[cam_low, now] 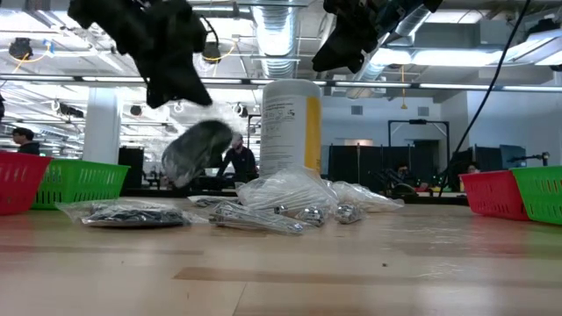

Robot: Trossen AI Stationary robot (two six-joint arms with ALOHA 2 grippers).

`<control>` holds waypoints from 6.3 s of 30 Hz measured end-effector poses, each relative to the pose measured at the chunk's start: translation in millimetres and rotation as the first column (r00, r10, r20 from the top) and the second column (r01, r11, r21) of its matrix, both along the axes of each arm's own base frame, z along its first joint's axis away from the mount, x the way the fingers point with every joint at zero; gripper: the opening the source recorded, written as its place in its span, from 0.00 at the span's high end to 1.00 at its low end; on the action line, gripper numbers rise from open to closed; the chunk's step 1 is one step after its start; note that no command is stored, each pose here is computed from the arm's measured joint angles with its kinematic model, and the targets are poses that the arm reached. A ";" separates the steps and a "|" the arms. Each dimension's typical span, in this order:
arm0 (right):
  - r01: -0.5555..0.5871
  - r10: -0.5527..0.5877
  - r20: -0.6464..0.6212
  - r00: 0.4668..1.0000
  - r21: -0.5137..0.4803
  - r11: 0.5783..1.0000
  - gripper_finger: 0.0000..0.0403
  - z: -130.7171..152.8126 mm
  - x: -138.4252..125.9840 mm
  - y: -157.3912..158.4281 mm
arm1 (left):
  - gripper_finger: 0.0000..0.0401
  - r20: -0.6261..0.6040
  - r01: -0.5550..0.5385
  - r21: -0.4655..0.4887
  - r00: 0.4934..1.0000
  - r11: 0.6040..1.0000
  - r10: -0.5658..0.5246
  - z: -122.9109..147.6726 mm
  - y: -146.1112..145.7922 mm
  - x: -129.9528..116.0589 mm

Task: Pick & Place Travel size toiletries
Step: Put the hairbrush into the right red bin

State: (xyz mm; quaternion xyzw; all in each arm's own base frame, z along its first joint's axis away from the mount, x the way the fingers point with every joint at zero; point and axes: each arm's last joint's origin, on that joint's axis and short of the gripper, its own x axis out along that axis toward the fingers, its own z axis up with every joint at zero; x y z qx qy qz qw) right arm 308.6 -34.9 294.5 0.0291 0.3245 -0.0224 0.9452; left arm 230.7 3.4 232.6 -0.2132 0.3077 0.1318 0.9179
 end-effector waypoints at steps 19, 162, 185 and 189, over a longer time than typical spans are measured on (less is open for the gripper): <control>-0.022 0.022 0.024 0.999 0.007 1.000 0.82 1.8 1.9 5.3 | 1.00 0.291 -0.038 0.159 0.957 0.987 -0.010 29.4 -1.7 10.5; 0.825 -0.763 -0.328 0.558 0.119 0.552 0.95 -19.0 -194.6 84.9 | 1.00 0.420 -0.016 0.469 0.884 0.883 -0.207 33.5 -11.4 40.1; 0.899 -0.812 -0.386 0.437 0.148 0.413 0.95 -55.4 -211.6 91.8 | 1.00 0.385 -0.017 0.502 0.900 0.865 -0.205 25.7 -5.7 37.9; 0.897 -0.811 -0.385 0.440 0.146 0.417 0.95 -56.7 -212.3 92.5 | 1.00 0.385 -0.017 0.500 0.900 0.866 -0.205 25.8 -5.7 37.9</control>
